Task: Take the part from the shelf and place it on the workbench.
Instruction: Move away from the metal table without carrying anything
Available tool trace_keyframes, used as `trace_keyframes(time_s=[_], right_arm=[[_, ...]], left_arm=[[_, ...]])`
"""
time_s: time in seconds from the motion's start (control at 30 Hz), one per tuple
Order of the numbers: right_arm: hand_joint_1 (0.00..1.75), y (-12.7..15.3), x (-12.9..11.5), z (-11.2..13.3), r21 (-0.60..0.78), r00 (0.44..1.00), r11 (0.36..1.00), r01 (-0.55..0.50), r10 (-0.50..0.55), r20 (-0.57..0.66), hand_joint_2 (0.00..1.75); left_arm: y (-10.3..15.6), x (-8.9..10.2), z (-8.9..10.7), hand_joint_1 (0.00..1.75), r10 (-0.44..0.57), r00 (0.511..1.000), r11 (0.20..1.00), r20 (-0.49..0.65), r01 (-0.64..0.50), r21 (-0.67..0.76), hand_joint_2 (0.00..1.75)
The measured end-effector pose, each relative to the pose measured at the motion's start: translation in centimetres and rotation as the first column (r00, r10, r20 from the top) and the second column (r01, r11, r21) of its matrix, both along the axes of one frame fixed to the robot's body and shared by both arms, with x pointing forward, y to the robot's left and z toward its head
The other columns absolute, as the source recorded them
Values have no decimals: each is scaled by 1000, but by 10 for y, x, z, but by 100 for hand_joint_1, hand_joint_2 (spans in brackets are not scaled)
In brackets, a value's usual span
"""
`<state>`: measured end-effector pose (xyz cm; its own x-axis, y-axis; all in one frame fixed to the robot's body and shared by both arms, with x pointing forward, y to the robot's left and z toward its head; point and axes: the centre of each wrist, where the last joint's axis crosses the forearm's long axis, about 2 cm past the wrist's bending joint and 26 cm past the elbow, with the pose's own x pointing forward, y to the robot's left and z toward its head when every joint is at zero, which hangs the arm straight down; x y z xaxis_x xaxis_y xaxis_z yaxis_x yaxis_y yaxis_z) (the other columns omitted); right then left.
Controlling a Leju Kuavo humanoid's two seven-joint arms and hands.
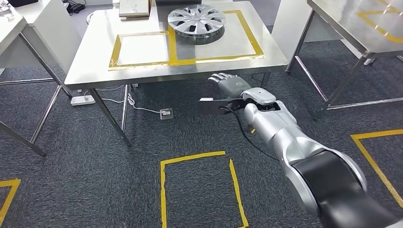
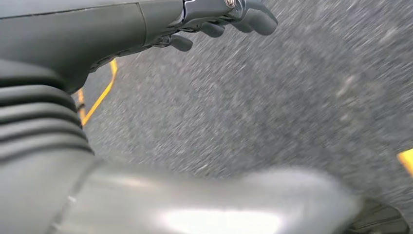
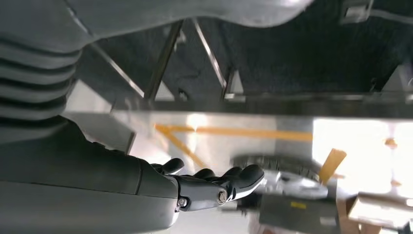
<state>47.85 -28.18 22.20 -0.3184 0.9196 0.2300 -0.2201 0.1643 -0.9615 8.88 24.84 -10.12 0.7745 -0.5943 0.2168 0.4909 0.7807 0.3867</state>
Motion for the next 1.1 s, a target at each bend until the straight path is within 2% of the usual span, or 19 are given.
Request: trace_keyframes(time_s=[0.07, 0.13, 0.2, 0.4, 0.63, 0.87, 1.1], right_arm=[[0, 1, -7, -16, 34, 999, 999, 16, -15, -36, 175], [0, 1, -11, -25, 71, 998, 997, 36, -32, -59, 87], [0, 1, -17, -36, 110, 995, 992, 59, -50, -87, 0], [0, 1, -48, -90, 214, 969, 965, 151, -102, -224, 0], [0, -1, -101, -159, 297, 894, 905, 304, -163, -417, 0], [0, -4, -158, -213, 327, 783, 822, 466, -212, -585, 0], [0, -6, -222, -258, 304, 633, 714, 631, -247, -734, 0]], left_arm=[[1, -9, -2, 0, 22, 999, 1000, -24, -22, -11, 87], [2, -17, -4, 0, 43, 998, 999, -44, -44, -24, 0], [3, -24, -5, 0, 66, 996, 997, -64, -69, -39, 0], [6, -39, -7, 0, 134, 986, 987, -103, -142, -74, 0], [14, -49, -9, 0, 203, 971, 971, -125, -216, -103, 0], [22, -56, -10, 0, 266, 954, 950, -136, -283, -131, 0], [29, -63, -10, 0, 327, 934, 922, -146, -349, -167, 0]])
